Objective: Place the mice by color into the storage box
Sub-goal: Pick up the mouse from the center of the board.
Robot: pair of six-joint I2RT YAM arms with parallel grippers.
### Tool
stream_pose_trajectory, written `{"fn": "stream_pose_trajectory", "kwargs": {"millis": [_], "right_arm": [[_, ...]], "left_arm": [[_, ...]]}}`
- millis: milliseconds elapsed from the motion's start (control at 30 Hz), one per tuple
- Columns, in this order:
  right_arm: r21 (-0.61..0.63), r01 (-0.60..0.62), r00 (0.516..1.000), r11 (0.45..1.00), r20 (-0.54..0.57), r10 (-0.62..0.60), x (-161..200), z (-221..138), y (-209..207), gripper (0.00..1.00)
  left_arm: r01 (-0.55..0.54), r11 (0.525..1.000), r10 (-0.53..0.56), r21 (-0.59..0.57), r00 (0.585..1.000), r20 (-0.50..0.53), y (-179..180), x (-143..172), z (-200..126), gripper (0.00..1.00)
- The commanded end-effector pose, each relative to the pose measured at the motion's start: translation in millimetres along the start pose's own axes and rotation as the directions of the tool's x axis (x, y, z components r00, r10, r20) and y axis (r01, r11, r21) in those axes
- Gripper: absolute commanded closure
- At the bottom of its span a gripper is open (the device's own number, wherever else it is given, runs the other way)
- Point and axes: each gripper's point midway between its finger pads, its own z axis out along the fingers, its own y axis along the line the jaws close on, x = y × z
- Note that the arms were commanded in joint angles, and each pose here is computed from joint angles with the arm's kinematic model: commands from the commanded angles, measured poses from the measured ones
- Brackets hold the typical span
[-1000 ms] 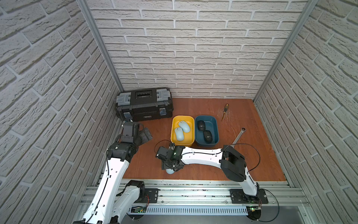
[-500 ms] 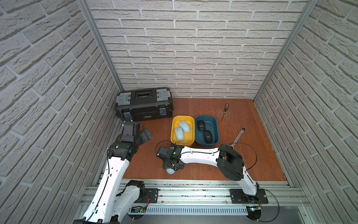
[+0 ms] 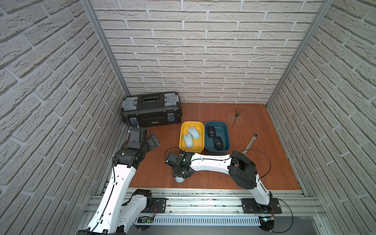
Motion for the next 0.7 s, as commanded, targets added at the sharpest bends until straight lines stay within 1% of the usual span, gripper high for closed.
{"fn": "stream_pose_trajectory", "kwargs": {"millis": [0, 133, 367, 400, 433, 467, 533, 667], "right_arm": [[-0.006, 0.009, 1.0, 1.0, -0.024, -0.009, 2, 11, -5, 0.52], [-0.002, 0.106, 0.994, 0.994, 0.039, -0.105, -12, -19, 0, 0.52], [0.002, 0.226, 0.955, 0.974, 0.195, -0.222, -43, -97, 6, 0.52], [-0.003, 0.236, 0.949, 0.972, 0.215, -0.23, -48, -107, 8, 0.52], [-0.003, 0.245, 0.945, 0.969, 0.224, -0.238, -50, -110, 9, 0.52], [-0.03, 0.247, 0.94, 0.969, 0.251, -0.232, -55, -128, 11, 0.52], [-0.041, 0.254, 0.93, 0.966, 0.285, -0.233, -64, -143, 12, 0.52], [0.006, 0.261, 0.887, 0.965, 0.393, -0.242, -93, -170, 0, 0.52]], "left_arm": [[0.008, 1.0, -0.008, -0.012, 0.999, 0.034, 4, -7, -5, 0.02], [0.011, 1.0, -0.01, -0.018, 0.999, 0.035, 5, -7, -5, 0.02], [0.021, 1.0, -0.021, -0.014, 0.999, 0.036, 3, -9, -2, 0.02], [0.022, 1.0, -0.022, -0.013, 0.999, 0.034, 2, -9, -2, 0.02], [0.024, 1.0, -0.024, -0.012, 0.999, 0.033, 2, -9, -1, 0.02], [0.024, 1.0, -0.024, -0.013, 0.999, 0.031, 2, -9, 0, 0.02], [0.025, 1.0, -0.025, -0.011, 0.999, 0.028, 1, -9, 0, 0.02], [0.029, 1.0, -0.029, -0.01, 0.999, 0.029, 1, -10, -1, 0.02]]}}
